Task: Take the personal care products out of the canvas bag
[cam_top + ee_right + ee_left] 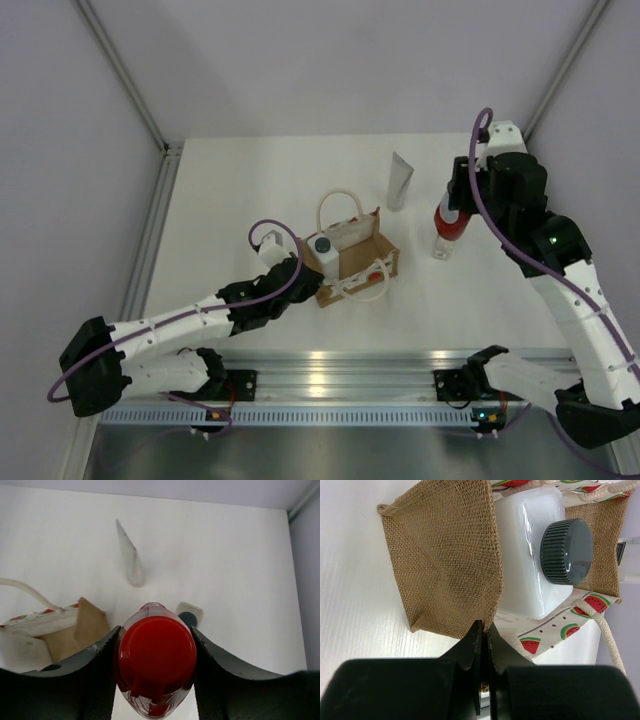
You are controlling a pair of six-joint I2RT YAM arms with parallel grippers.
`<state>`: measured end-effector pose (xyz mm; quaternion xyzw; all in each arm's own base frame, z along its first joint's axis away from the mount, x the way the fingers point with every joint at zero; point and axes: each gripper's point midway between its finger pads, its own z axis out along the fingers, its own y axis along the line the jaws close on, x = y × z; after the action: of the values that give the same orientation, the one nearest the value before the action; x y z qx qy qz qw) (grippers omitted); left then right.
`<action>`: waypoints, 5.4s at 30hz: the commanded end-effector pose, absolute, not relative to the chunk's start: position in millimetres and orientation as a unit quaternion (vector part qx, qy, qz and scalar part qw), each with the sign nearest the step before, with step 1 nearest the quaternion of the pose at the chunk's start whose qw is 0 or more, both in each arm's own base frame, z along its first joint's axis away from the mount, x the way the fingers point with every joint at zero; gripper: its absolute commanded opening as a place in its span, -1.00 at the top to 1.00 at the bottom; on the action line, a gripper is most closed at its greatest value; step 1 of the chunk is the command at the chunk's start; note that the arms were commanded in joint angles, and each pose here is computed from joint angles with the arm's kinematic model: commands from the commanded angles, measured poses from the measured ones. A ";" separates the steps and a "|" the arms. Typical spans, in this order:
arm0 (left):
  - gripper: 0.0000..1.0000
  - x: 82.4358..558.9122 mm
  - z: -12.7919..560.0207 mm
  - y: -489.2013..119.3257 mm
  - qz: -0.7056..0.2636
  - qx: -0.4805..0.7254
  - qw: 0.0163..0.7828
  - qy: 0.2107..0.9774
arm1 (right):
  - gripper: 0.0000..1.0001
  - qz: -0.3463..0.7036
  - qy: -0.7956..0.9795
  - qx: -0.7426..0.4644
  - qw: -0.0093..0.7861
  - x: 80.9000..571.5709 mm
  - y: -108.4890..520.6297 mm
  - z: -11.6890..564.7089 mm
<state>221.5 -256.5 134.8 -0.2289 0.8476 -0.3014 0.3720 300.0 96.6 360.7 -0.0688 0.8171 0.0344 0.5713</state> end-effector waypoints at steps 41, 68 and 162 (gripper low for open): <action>1.00 225.2 133.1 -248.9 -0.283 -0.223 0.388 0.848 | -0.14 -0.064 0.822 0.190 0.532 352.2 -41.7 184.0; 1.00 227.9 129.4 -249.8 -0.275 -0.229 0.388 0.849 | -0.52 0.230 0.795 -0.078 0.556 295.8 149.4 320.0; -0.35 230.6 154.7 -249.6 -0.293 -0.217 0.410 0.836 | 1.00 0.121 0.773 -0.112 0.613 295.2 175.6 383.8</action>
<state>226.3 -249.7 134.2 -0.2217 0.8479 -0.2811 0.3910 291.0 219.3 317.1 -0.1772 0.8155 0.1265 0.5363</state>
